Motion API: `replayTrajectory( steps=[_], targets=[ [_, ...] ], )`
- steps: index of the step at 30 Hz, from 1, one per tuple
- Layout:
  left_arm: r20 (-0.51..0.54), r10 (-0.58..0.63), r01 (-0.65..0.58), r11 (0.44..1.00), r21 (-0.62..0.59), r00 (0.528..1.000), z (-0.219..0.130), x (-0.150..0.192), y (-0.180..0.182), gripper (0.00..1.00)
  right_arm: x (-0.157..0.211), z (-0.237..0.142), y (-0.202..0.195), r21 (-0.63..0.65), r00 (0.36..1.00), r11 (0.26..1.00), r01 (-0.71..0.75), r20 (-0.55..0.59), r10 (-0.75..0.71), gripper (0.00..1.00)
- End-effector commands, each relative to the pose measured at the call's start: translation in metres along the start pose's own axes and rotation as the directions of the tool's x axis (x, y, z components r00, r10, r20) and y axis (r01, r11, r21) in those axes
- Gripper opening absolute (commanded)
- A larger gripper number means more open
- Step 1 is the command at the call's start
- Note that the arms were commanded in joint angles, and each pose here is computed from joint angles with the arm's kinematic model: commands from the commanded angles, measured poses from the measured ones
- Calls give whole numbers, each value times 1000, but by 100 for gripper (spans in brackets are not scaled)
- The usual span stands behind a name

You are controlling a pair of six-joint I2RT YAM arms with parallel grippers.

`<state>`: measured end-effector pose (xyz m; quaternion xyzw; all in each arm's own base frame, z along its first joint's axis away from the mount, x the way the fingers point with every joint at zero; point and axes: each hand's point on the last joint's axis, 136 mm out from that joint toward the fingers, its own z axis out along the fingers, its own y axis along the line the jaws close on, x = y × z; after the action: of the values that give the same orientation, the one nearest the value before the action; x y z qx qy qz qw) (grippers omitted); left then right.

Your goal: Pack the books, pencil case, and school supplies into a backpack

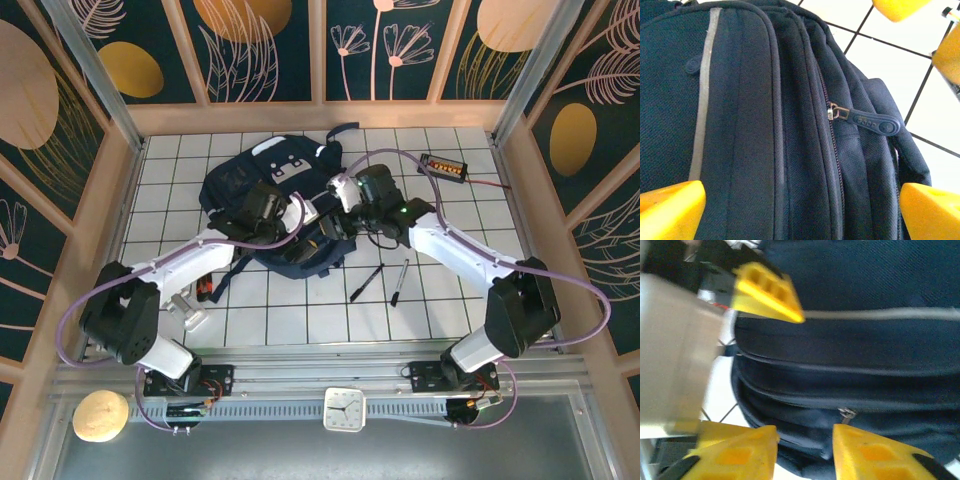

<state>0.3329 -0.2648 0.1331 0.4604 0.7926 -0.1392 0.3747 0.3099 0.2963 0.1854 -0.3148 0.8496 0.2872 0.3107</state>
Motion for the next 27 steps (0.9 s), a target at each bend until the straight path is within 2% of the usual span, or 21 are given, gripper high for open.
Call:
replayTrajectory(
  steps=[1, 4, 7, 10, 12, 14, 15, 23, 27],
  targets=[
    [-9, 34, -34, 999, -27, 999, 11, 2, 5, 94, -1, -11, -11, 46, 998, 998, -51, 38, 49, 40],
    [-43, 37, -39, 999, -35, 998, 18, 9, 8, 89, 3, -12, -15, 47, 997, 996, -69, 43, 67, 40],
    [-82, 40, -42, 999, -26, 996, 27, 17, 9, 78, 5, -13, -16, 40, 996, 996, -80, 45, 78, 40],
    [-116, 34, -36, 999, -16, 993, 34, 22, 9, 51, 13, -8, -16, 21, 996, 996, -89, 17, 89, 42],
    [-127, 19, -19, 1000, 0, 992, 38, 23, 7, 31, 21, -3, -15, 5, 995, 995, -101, -10, 101, 51],
    [-131, 3, -1, 1000, 14, 991, 37, 20, 6, 7, 26, 2, -15, -5, 992, 993, -118, -33, 118, 57],
    [-129, -6, 8, 1000, 18, 992, 34, 17, 5, 0, 28, 5, -15, -14, 990, 991, -136, -42, 135, 59],
    [-21, -7, 9, 996, 89, 1000, -6, -20, -9, 0, 17, 17, -5, -144, 958, 947, -287, -57, 282, 60],
    [-8, -16, 17, 991, 131, 1000, -12, -25, -16, 0, 12, 23, -15, -158, 870, 856, -493, -115, 480, 59]
  ],
)
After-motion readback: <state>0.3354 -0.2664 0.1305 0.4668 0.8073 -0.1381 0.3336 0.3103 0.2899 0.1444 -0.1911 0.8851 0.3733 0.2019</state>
